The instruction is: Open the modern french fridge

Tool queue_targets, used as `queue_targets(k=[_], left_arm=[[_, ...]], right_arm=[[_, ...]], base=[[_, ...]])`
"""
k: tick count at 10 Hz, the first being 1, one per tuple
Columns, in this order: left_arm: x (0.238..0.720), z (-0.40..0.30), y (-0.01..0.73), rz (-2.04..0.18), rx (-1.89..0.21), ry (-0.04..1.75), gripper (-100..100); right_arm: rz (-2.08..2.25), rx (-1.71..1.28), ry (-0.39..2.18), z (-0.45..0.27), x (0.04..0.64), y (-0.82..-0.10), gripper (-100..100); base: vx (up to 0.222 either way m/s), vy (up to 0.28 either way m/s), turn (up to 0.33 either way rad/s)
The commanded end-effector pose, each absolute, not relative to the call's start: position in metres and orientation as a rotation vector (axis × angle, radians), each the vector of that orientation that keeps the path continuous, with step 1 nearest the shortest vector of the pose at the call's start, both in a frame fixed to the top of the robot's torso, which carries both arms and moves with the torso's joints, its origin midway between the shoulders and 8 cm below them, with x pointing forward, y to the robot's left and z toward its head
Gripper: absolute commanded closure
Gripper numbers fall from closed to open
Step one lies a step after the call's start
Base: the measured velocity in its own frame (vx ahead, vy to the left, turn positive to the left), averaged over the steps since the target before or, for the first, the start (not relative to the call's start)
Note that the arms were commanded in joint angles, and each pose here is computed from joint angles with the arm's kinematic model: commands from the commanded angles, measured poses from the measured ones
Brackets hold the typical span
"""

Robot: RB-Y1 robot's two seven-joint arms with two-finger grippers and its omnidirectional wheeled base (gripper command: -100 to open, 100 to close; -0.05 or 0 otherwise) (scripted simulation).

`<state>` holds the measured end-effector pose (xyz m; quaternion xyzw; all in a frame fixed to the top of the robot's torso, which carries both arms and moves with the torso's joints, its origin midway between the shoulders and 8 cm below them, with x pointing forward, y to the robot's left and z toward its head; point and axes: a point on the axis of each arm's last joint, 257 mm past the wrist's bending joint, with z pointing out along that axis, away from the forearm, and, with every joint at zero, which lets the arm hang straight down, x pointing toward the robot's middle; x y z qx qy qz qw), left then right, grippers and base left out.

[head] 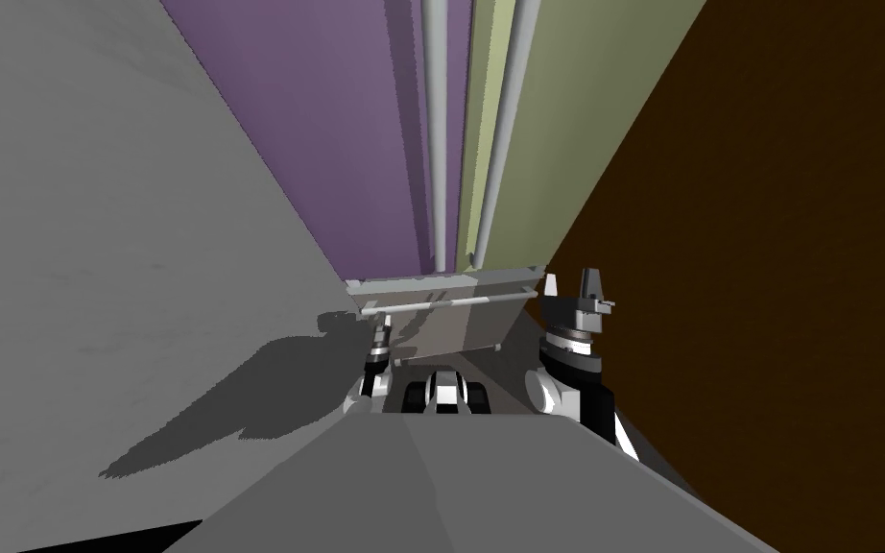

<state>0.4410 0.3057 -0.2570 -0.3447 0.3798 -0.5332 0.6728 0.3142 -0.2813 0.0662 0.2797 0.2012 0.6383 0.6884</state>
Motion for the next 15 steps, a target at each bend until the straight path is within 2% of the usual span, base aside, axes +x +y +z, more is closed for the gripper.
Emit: queue_targets(k=[1,6,7,11,15], left_arm=[[0.440,-0.261,0.287,-1.231,-0.823,0.827,-100],[0.459,-0.246,0.296,-1.256,-0.804,0.845,-100],[0.449,-0.254,0.293,-1.239,-0.812,0.838,100],[0.451,-0.254,0.290,-1.239,-0.815,0.841,100],[0.470,-0.238,0.294,-1.254,-0.804,0.842,100]], right_arm=[[1.428,0.626,0.450,0.066,0.314,-0.281,0],[1.429,0.626,0.450,0.066,0.314,-0.281,0],[1.429,0.626,0.450,0.066,0.314,-0.281,0],[1.429,0.626,0.450,0.066,0.314,-0.281,0],[1.429,0.626,0.450,0.066,0.314,-0.281,0]], base=[[-0.009,0.054,0.002],[0.021,-0.041,0.083],[-0.010,0.039,-0.199],[-0.051,0.033,-0.048],[-0.193,-0.063,0.080]])
